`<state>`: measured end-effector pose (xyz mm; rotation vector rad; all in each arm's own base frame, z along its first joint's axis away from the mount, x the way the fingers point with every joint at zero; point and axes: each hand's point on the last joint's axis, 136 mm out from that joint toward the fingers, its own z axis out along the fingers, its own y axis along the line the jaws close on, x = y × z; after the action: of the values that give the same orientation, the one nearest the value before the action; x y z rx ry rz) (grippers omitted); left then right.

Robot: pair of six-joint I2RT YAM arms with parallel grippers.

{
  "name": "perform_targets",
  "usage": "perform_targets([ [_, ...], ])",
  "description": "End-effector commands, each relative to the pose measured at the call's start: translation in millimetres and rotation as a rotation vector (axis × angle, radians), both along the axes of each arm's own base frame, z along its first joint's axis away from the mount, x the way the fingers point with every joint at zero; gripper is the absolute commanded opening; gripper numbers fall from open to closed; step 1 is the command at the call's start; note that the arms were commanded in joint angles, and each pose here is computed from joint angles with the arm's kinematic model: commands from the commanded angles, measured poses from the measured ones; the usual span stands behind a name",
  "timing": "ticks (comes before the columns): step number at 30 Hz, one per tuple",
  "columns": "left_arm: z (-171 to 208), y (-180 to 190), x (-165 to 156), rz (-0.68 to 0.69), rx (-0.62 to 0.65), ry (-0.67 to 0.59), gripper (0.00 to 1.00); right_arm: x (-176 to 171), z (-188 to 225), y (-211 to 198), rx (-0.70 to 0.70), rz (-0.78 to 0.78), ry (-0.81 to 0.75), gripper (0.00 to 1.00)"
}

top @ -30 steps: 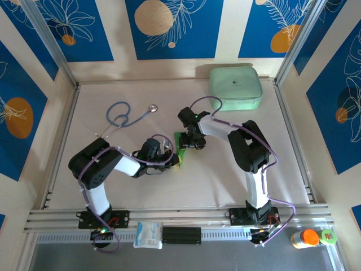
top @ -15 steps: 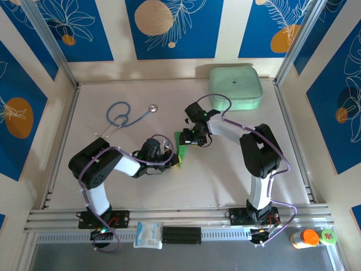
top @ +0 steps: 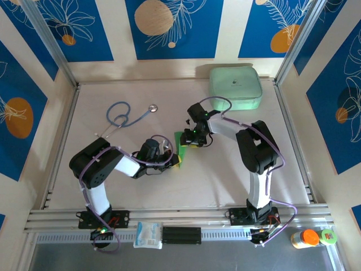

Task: Fold a paper plane with a square sheet of paper (pick it up from the middle)
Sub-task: Fold the wing for the fifth time at the center of the table.

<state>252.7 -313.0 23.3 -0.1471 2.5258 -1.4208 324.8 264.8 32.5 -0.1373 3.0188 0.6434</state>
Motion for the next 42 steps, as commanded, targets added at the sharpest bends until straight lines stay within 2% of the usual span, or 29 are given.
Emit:
perform_targets([
  [1, -57, 28, -36, -0.012, 0.175, 0.191, 0.02, 2, -8, -1, -0.024, 0.008, 0.025, 0.44],
  [7, -38, 21, -27, -0.036, 0.173, 0.144, 0.07, -1, -22, -2, -0.062, 0.019, 0.051, 0.44],
  [15, -3, 14, -7, -0.049, 0.18, 0.054, 0.22, -8, -34, -8, -0.114, 0.016, 0.083, 0.44],
  [23, 17, 11, 10, -0.046, 0.181, 0.0, 0.26, -11, -40, -5, -0.124, 0.019, 0.107, 0.44],
  [32, 22, 4, 21, -0.054, 0.2, -0.013, 0.3, -15, -42, -2, -0.117, 0.013, 0.126, 0.44],
  [42, 10, 5, 25, -0.073, 0.282, -0.001, 0.32, -16, -42, 3, -0.096, 0.011, 0.14, 0.44],
])
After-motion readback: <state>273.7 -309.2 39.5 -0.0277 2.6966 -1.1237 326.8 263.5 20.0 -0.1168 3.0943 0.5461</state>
